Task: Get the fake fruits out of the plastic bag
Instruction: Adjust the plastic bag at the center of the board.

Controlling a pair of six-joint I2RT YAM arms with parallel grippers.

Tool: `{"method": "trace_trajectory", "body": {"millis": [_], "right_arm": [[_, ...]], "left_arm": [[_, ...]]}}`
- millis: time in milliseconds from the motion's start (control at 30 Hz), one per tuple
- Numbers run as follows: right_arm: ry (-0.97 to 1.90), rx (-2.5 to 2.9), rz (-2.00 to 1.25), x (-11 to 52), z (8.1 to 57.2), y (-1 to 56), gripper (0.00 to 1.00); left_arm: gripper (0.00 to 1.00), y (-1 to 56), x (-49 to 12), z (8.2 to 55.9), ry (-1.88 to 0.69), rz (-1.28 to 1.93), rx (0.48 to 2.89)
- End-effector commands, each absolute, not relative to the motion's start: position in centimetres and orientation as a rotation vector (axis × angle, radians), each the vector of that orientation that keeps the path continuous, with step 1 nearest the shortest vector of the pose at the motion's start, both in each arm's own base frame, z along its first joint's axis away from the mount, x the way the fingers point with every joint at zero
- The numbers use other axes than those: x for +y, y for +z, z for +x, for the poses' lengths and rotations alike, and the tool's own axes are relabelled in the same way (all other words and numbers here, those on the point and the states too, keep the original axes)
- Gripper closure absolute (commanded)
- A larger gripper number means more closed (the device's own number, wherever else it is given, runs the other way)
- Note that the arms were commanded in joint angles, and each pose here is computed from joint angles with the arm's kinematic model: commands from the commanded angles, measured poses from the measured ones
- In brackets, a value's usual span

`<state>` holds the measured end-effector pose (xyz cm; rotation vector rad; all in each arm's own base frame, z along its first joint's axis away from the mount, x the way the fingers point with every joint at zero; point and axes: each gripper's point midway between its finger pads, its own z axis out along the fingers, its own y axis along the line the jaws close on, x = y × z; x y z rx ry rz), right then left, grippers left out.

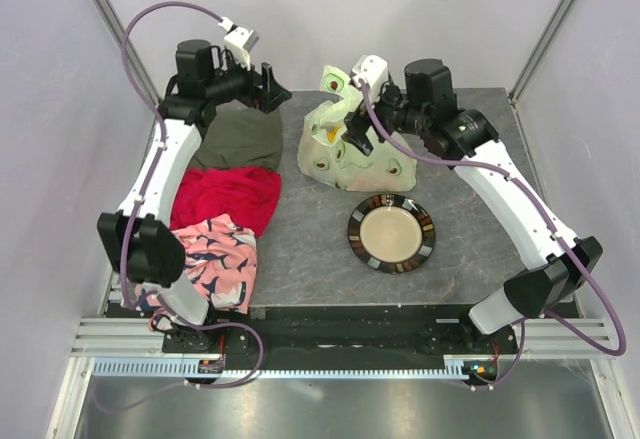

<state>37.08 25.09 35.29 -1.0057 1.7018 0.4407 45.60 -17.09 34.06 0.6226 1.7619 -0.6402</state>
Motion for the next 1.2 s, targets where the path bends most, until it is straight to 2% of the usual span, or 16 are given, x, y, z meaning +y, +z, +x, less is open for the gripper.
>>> {"method": "trace_trajectory", "body": {"millis": [0,100,233,500,700,833,900,933,967,1000,1033,1067,1167], "right_arm": [[0.429,1.616,-1.041,26.3,35.9,37.2,0.06],[0.362,1.657,-0.944,25.7,36.9,37.0,0.09],[0.263,1.734,-0.702,23.3,38.9,37.2,0.08],[0.373,1.732,-0.553,19.6,40.1,38.4,0.06],[0.428,1.802,-0.458,19.0,42.8,36.8,0.05],[0.467,1.826,-0.497,20.4,44.5,35.2,0.04],[0.493,1.81,-0.508,21.1,45.1,35.6,0.04],[0.503,1.813,-0.516,21.5,45.7,35.0,0.04],[0.518,1.798,-0.527,21.9,46.0,35.2,0.04],[0.525,1.793,-0.532,22.2,46.3,35.1,0.03],[0.549,1.793,-0.513,22.6,47.0,34.7,0.03],[0.568,1.778,-0.515,23.0,47.4,35.1,0.03],[0.622,1.761,-0.512,24.6,49.0,34.7,0.02]], "left_arm": [[0.08,35.8,-20.3,47.7,-0.692,0.738,1.668],[0.1,36.4,-22.2,48.0,-0.752,0.757,1.644],[0.11,36.8,-24.3,45.4,-0.834,0.811,1.615],[0.1,38.5,-25.5,40.7,-0.88,0.911,1.525],[0.11,35.8,-29.7,38.5,-0.813,1.102,1.495],[0.13,33.6,-31.4,39.1,-0.742,1.159,1.507],[0.24,32.4,-31.9,39.7,-0.732,1.164,1.528],[0.34,32.2,-31.6,40.5,-0.692,1.144,1.548],[0.62,32.1,-31.5,40.9,-0.675,1.127,1.566],[0.8,32.1,-31.1,41.3,-0.65,1.107,1.579],[0.93,31.7,-30.5,41.9,-0.607,1.073,1.611],[0.98,31.9,-30.2,41.7,-0.614,1.04,1.632],[0.98,32.4,-28.9,40.2,-0.661,0.965,1.67]]}}
